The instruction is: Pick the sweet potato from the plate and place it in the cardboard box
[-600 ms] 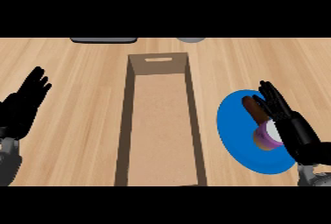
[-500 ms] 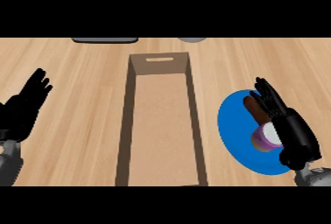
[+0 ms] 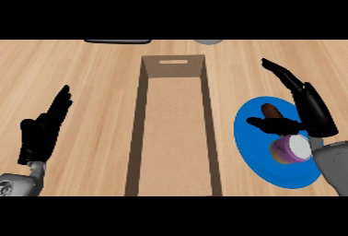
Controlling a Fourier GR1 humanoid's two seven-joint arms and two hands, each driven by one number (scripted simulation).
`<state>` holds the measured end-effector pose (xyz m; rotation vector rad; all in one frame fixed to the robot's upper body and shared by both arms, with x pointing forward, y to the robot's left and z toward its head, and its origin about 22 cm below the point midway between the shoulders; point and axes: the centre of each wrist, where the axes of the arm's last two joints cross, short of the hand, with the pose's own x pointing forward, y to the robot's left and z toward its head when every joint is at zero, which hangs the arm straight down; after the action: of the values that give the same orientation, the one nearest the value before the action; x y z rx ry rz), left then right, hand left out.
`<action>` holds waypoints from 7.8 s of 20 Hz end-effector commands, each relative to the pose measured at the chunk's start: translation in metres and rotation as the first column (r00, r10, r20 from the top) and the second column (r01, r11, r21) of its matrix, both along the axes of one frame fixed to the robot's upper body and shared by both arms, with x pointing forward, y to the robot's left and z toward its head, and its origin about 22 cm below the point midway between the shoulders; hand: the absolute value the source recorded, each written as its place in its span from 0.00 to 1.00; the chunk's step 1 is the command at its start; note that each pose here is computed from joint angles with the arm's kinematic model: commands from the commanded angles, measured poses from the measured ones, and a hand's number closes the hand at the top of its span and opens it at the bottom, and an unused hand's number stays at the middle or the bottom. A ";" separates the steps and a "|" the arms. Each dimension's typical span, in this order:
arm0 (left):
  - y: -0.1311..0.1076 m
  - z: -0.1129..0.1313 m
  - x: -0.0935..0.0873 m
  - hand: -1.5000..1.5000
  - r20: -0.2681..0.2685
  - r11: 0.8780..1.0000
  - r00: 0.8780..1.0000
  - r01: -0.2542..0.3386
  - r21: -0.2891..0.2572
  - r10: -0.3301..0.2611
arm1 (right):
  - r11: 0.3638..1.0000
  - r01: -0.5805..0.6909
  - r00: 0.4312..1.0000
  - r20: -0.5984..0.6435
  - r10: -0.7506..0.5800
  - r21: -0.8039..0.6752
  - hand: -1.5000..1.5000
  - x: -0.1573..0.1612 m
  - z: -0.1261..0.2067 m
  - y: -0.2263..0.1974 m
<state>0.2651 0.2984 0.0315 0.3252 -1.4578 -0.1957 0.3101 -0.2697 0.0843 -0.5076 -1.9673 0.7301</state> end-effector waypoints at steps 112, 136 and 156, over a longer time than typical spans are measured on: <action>-0.015 -0.027 -0.031 0.50 -0.017 0.997 0.998 -0.061 0.041 0.062 | 0.704 0.684 0.698 -0.109 -0.708 -0.193 1.00 -0.214 0.065 0.151; -0.027 -0.017 -0.017 0.50 0.003 0.999 1.000 0.019 0.035 -0.019 | 0.736 0.639 0.708 -0.202 -0.677 -0.226 1.00 -0.098 0.076 0.204; -0.017 -0.027 -0.020 0.50 0.009 0.999 1.000 -0.010 0.053 0.009 | 0.718 0.696 0.680 -0.313 -0.663 -0.006 0.00 0.043 0.044 0.222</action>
<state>0.2512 0.2745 0.0096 0.3562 -1.4696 -0.2353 0.3421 -0.0493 0.1207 -0.9744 -1.3255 0.4200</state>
